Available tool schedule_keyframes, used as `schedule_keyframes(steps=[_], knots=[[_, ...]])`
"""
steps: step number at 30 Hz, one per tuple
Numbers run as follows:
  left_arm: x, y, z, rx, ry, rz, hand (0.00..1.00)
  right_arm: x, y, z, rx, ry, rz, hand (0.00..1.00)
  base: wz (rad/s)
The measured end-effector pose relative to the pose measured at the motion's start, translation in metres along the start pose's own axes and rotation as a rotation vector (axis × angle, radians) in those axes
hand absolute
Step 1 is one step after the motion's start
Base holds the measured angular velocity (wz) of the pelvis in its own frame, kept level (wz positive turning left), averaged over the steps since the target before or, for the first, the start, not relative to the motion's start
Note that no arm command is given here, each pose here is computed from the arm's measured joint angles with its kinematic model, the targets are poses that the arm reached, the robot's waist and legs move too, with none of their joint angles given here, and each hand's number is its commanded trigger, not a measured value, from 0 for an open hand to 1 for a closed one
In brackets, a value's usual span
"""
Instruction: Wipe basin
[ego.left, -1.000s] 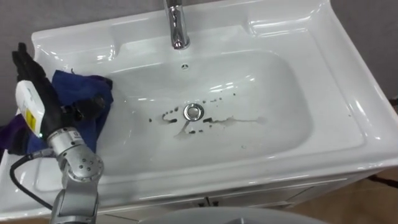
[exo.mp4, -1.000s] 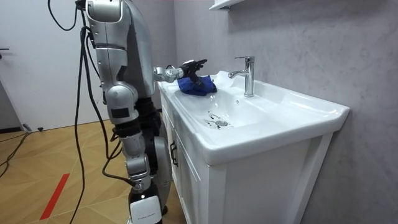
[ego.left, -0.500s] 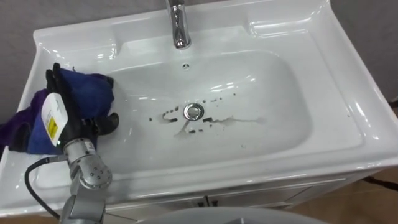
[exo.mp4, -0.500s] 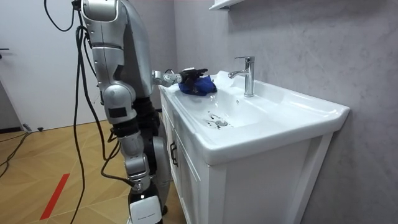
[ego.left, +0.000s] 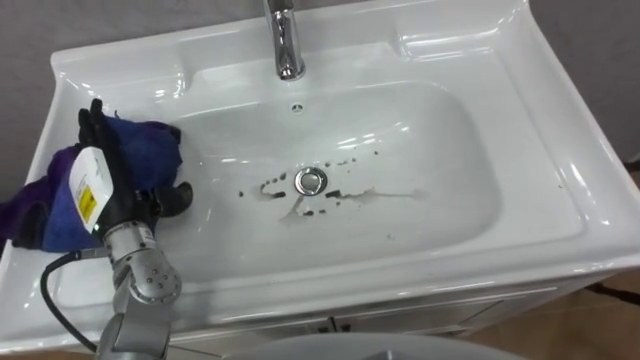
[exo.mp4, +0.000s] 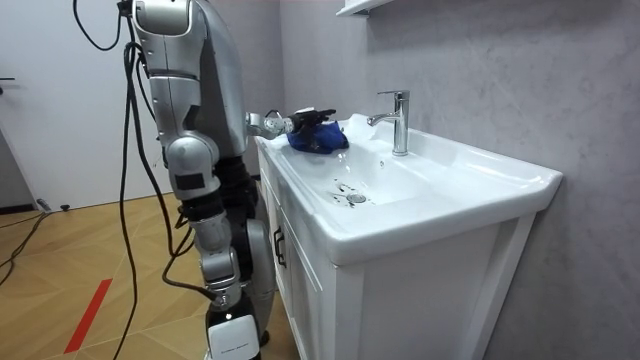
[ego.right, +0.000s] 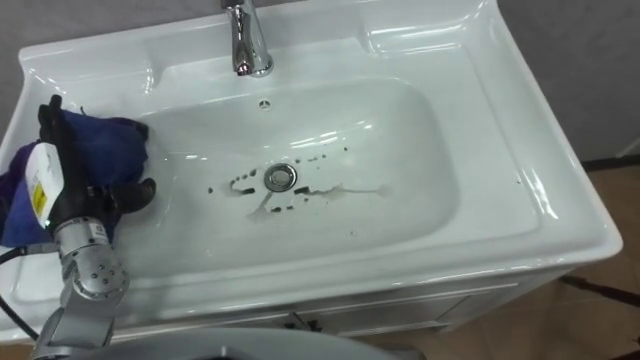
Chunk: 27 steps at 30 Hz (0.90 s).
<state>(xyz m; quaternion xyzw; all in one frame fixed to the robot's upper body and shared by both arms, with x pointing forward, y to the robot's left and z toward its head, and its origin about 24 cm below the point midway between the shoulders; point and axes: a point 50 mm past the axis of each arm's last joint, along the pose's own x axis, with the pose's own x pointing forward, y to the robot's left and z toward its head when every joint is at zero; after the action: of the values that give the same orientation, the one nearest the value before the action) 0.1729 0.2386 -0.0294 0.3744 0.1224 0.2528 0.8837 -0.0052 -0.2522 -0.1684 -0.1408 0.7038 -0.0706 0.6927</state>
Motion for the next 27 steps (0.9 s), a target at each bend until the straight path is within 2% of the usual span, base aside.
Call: schedule_keyframes(steps=[11,20,27], knots=[[-0.001,0.006,-0.004,0.031,0.016,0.067,0.0,0.0,0.0,-0.003,0.01,0.032,-0.005,0.0,0.0],[-0.01,0.005,-0.025,0.081,0.094,0.045,0.0,0.0,0.0,-0.004,0.004,0.037,-0.005,0.0,0.0],[-0.01,0.003,-0.029,0.1,0.122,0.036,0.0,0.0,0.0,-0.007,0.003,0.058,-0.004,0.0,0.0]])
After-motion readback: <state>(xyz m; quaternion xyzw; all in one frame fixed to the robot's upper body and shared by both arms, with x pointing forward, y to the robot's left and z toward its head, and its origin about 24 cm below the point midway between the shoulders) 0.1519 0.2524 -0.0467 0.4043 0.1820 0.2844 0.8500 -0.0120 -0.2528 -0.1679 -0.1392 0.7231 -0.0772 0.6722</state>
